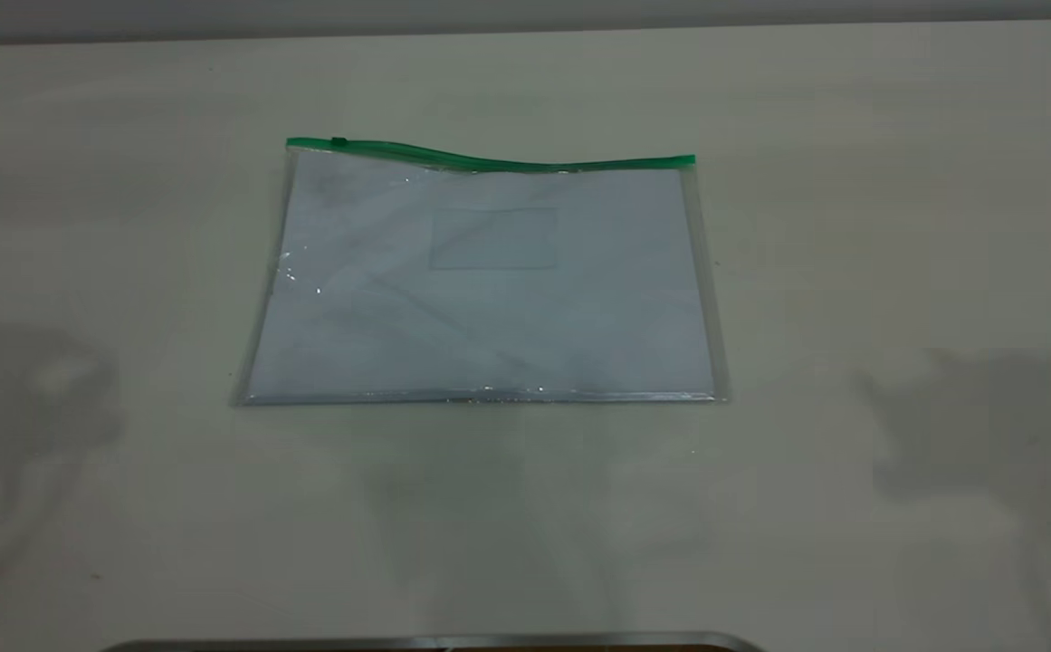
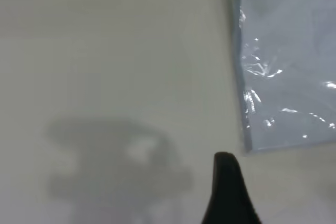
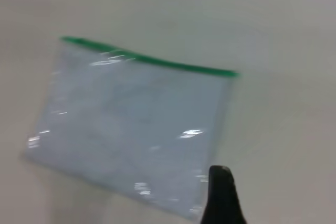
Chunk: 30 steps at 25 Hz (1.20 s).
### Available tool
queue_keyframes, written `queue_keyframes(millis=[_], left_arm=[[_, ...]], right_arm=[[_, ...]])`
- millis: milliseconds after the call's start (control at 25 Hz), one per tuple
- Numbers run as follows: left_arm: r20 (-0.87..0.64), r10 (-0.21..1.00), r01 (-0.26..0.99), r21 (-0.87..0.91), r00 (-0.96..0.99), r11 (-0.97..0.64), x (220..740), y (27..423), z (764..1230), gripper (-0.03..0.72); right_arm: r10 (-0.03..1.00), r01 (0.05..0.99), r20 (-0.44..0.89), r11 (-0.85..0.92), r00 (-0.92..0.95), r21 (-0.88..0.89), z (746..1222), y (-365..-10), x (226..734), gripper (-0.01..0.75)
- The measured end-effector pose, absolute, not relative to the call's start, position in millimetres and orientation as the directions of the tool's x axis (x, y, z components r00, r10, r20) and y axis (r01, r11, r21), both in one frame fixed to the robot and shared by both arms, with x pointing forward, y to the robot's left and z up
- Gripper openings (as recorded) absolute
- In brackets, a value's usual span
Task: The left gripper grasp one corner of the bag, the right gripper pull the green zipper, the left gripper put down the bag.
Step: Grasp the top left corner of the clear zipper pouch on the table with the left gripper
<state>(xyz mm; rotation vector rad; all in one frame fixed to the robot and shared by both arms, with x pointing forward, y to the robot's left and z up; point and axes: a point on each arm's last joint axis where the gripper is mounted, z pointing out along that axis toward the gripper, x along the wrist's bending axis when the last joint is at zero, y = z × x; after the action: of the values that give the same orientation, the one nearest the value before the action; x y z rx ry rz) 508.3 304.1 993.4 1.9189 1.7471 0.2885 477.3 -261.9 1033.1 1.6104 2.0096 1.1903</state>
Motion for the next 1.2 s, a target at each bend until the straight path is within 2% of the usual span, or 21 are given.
queue_keyframes(millis=[200,560,840,1040,1200], left_arm=[[-0.258,0.948,0.873,0.486,0.189,-0.041,563,303,959,0.574],[-0.355,0.896,0.883,0.463,0.268,-0.080,656,302,881,0.574],[-0.480,0.816,0.902,0.419,0.321,-0.108,699,296,822,0.574],[-0.543,0.784,0.916,0.393,0.299,-0.077,709,291,787,0.574],[-0.549,0.760,0.904,0.412,0.347,-0.115,712,273,773,0.574]], right_arm=[[0.825,0.719,0.428,-0.038,-0.369,0.693,1003,-248,521,0.585],[0.743,0.772,0.568,-0.108,-0.356,0.626,965,-240,559,0.585],[0.736,0.781,0.584,-0.123,-0.342,0.613,960,-239,561,0.585],[0.736,0.781,0.585,-0.125,-0.341,0.612,960,-239,561,0.585],[0.735,0.780,0.587,-0.129,-0.339,0.612,960,-239,561,0.585]])
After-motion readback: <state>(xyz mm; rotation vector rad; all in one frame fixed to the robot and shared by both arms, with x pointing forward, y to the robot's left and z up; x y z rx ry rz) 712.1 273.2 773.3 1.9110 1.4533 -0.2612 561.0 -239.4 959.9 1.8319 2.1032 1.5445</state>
